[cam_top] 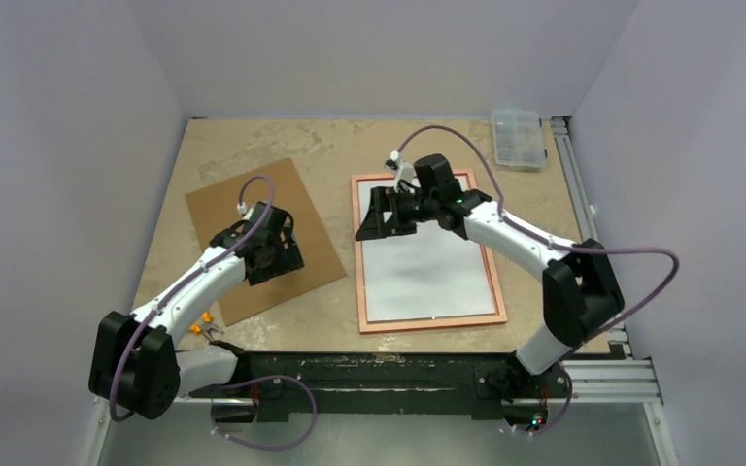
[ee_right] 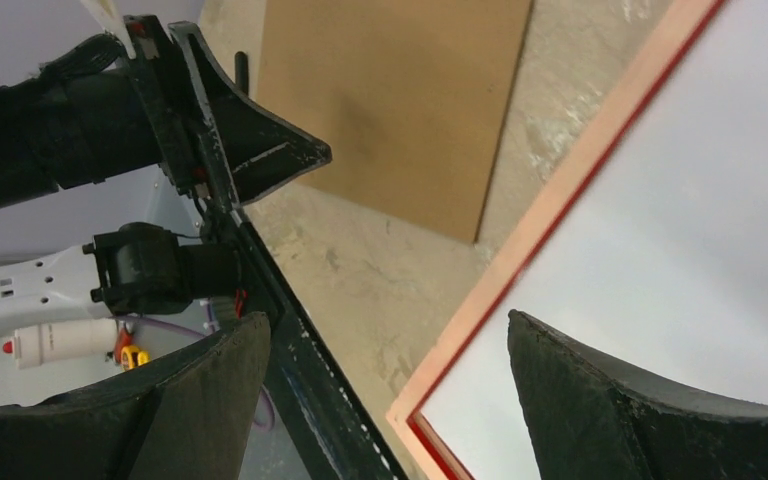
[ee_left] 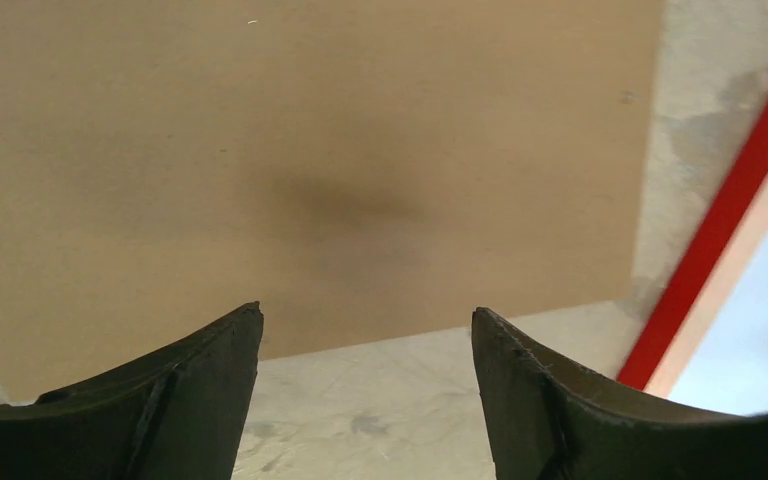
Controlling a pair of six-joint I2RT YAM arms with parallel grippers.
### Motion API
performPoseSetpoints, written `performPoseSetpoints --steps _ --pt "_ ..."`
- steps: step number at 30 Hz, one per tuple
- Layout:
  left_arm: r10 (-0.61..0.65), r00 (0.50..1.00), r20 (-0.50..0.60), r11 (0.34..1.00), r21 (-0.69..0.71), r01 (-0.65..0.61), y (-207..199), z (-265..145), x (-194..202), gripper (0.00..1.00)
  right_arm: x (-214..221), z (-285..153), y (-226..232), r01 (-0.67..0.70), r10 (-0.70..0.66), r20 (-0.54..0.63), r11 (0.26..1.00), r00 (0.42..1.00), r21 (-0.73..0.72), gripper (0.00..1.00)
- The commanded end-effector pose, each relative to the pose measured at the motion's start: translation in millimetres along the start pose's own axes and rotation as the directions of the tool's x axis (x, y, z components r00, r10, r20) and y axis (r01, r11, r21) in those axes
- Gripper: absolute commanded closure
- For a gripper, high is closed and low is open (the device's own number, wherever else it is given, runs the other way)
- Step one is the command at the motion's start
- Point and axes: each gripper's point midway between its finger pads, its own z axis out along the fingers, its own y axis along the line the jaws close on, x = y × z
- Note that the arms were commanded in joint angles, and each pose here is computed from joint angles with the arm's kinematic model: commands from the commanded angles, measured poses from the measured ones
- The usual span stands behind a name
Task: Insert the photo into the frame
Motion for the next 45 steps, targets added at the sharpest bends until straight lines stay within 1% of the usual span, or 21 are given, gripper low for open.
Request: performPoseSetpoints --steps 1,3,5,8,10,12,13,15,18,21,23,25,28,32,35,37,39,41,43,45 --pt "-0.132 0.991 -0.020 0.991 0.014 0.132 20.8 3.8 0.4 0.26 -15.9 30.9 19.6 0.062 -0.062 -0.016 0.998 0.998 -0.003 0.12" --pt "-0.196 0.981 -0.019 0.980 0.028 0.196 31.0 4.7 -1.3 0.26 -19.9 49.2 22.7 0.072 -0.071 -0.036 0.997 0.997 0.006 0.12" --pt "-0.274 0.962 -0.013 0.961 0.041 0.275 42.7 4.4 -5.9 0.20 -23.0 66.5 24.2 0.086 -0.085 -0.061 0.996 0.995 0.022 0.12" --pt "-0.345 0.939 0.020 0.939 0.024 0.344 58.5 -1.9 -17.2 0.13 -27.8 91.5 18.3 0.101 -0.094 -0.086 0.992 0.992 0.076 0.12" --pt "-0.369 0.928 0.055 0.929 -0.012 0.371 69.1 -8.1 -26.5 0.09 -29.9 105.2 10.2 0.108 -0.096 -0.098 0.986 0.991 0.124 0.12" --pt "-0.383 0.919 0.098 0.919 -0.062 0.389 80.5 -14.5 -37.9 0.08 -32.8 117.3 4.1 0.116 -0.100 -0.104 0.981 0.990 0.158 0.12" --pt "-0.398 0.910 0.120 0.908 -0.091 0.409 89.5 -16.6 -44.3 0.07 -31.9 123.7 -0.6 0.119 -0.100 -0.111 0.976 0.989 0.181 0.12" --pt "-0.418 0.893 0.167 0.882 -0.162 0.443 109.5 -21.2 -57.3 0.02 -30.4 136.5 -16.2 0.126 -0.095 -0.130 0.960 0.987 0.250 0.12" --pt "-0.449 0.870 0.202 0.835 -0.253 0.489 138.6 -24.5 -72.5 0.00 -27.2 148.7 -37.0 0.137 -0.086 -0.162 0.930 0.983 0.340 0.12" --pt "-0.497 0.847 0.189 0.808 -0.256 0.531 156.1 -14.7 -82.3 0.00 -19.6 158.3 -50.7 0.129 -0.063 -0.187 0.920 0.980 0.369 0.12" --pt "-0.535 0.826 0.178 0.789 -0.243 0.564 166.3 -4.8 -88.5 0.00 -14.3 164.5 -55.3 0.120 -0.050 -0.195 0.924 0.979 0.364 0.12" --pt "-0.559 0.815 0.155 0.780 -0.237 0.580 173.5 7.0 -96.1 0.00 -10.2 169.4 -58.0 0.108 -0.037 -0.199 0.927 0.979 0.359 0.13" --pt "-0.565 0.813 0.140 0.776 -0.243 0.581 180.8 18.6 -112.7 0.01 -6.6 176.6 -59.8 0.082 -0.013 -0.197 0.934 0.980 0.348 0.13" --pt "-0.576 0.813 0.083 0.772 -0.274 0.574 186.8 39.9 -124.0 0.01 -2.3 186.2 -60.0 0.053 0.015 -0.203 0.943 0.979 0.328 0.14" --pt "-0.583 0.813 0.016 0.778 -0.278 0.563 186.0 58.7 -125.6 0.02 2.6 193.1 -57.1 0.027 0.037 -0.209 0.954 0.977 0.298 0.14" --pt "-0.596 0.802 -0.049 0.782 -0.264 0.565 180.0 72.3 -122.7 0.02 6.0 197.2 -54.1 0.006 0.054 -0.215 0.962 0.975 0.272 0.14" --pt "-0.599 0.794 -0.109 0.791 -0.235 0.564 171.6 80.9 -121.5 0.06 7.8 200.0 -50.9 -0.009 0.066 -0.221 0.968 0.973 0.251 0.15" --pt "-0.593 0.796 -0.119 0.801 -0.195 0.567 165.0 82.8 -125.9 0.06 8.5 202.4 -46.9 -0.025 0.077 -0.223 0.974 0.972 0.227 0.15" --pt "-0.588 0.795 -0.152 0.808 -0.158 0.567 156.5 82.6 -127.6 0.06 10.0 205.8 -41.5 -0.042 0.087 -0.228 0.980 0.970 0.196 0.15" --pt "-0.571 0.801 -0.179 0.820 -0.146 0.553 152.3 83.0 -128.4 0.07 9.8 208.8 -35.0 -0.064 0.101 -0.229 0.984 0.968 0.164 0.16"
